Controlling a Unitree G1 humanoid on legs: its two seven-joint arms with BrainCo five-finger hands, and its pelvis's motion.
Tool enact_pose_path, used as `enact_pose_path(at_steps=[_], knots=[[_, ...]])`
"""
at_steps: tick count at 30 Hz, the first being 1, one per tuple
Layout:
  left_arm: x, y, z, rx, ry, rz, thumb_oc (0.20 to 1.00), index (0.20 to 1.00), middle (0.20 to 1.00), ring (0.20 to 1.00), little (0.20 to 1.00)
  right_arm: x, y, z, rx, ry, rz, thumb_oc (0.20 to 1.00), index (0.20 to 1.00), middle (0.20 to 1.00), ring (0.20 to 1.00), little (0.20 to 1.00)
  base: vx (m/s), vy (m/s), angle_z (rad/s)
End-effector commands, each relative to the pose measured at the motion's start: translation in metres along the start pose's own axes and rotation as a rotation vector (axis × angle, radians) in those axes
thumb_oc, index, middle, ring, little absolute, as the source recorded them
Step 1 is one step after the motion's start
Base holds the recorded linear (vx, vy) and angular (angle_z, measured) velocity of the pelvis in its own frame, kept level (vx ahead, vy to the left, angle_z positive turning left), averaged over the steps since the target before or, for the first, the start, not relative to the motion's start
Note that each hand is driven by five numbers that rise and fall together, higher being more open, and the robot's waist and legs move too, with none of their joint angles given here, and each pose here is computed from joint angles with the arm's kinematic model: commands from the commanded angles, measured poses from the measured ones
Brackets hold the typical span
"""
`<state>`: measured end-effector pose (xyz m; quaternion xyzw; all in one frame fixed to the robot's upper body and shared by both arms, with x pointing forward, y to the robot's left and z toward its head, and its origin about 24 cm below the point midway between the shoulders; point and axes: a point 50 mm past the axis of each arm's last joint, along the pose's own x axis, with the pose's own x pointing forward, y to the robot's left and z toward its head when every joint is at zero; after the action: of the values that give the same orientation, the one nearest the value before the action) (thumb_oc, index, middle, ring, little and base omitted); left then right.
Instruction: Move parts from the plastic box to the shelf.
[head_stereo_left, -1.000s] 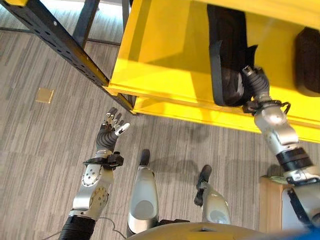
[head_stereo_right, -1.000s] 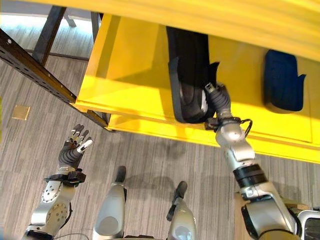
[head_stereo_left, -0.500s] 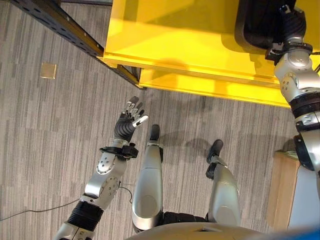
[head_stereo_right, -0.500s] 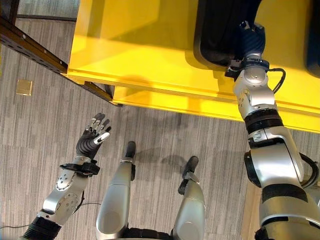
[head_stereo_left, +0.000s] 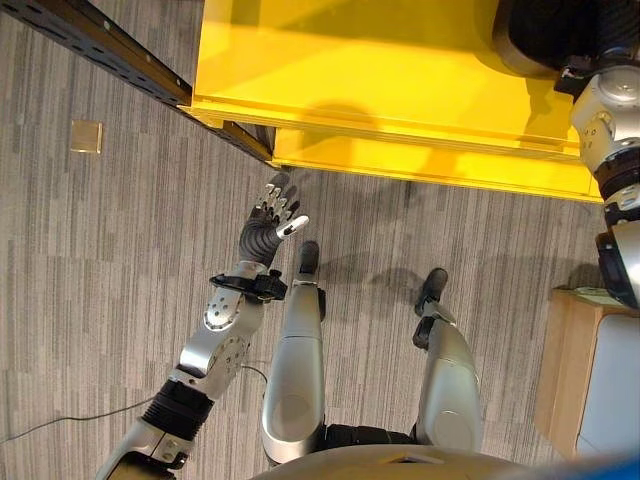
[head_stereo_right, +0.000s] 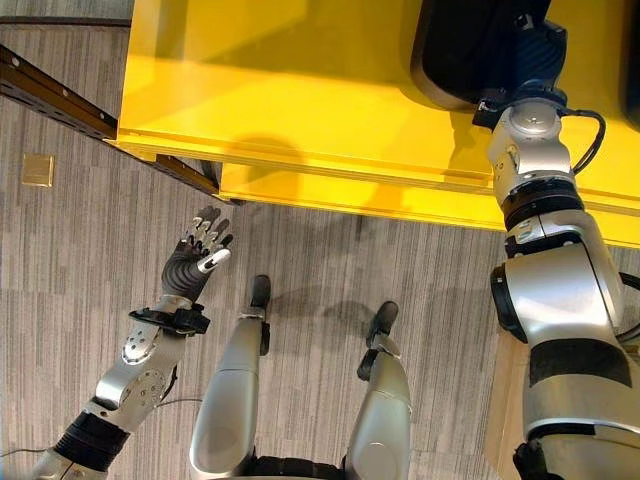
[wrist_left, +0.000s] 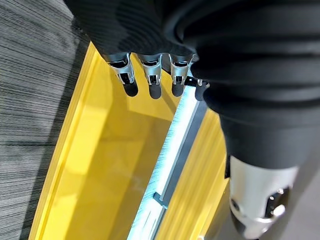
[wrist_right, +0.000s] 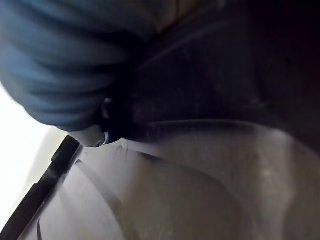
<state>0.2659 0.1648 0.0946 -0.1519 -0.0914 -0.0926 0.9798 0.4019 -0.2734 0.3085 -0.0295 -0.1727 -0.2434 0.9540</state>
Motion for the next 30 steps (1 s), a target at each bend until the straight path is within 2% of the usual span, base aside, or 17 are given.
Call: enact_pose_path(at_steps=[1,16,30], knots=[[-0.005,-0.004,0.015,-0.018,-0.091,-0.02,1.0,1.0,1.0,1.0,1.0,0.006,-0.01,0.035,-0.01,-0.12,-0.02,0.2,0.2,0.2,0.2,0.2,0.0,0.0,0.0],[0.001,-0.007,0.022,-0.016,-0.13,-0.021,1.0,1.0,1.0,1.0,1.0,0.008,-0.004,0.05,-0.09,-0.157,-0.015,0.2,0.2,0.2,0.2,0.2,0.0,-0.001,0.0],[0.002,-0.009,0.024,-0.026,-0.141,-0.024,1.0,1.0,1.0,1.0,1.0,0.011,-0.01,0.05,-0.043,-0.118,-0.067,0.2,0.2,0.2,0.2,0.2,0.01,0.0,0.02]])
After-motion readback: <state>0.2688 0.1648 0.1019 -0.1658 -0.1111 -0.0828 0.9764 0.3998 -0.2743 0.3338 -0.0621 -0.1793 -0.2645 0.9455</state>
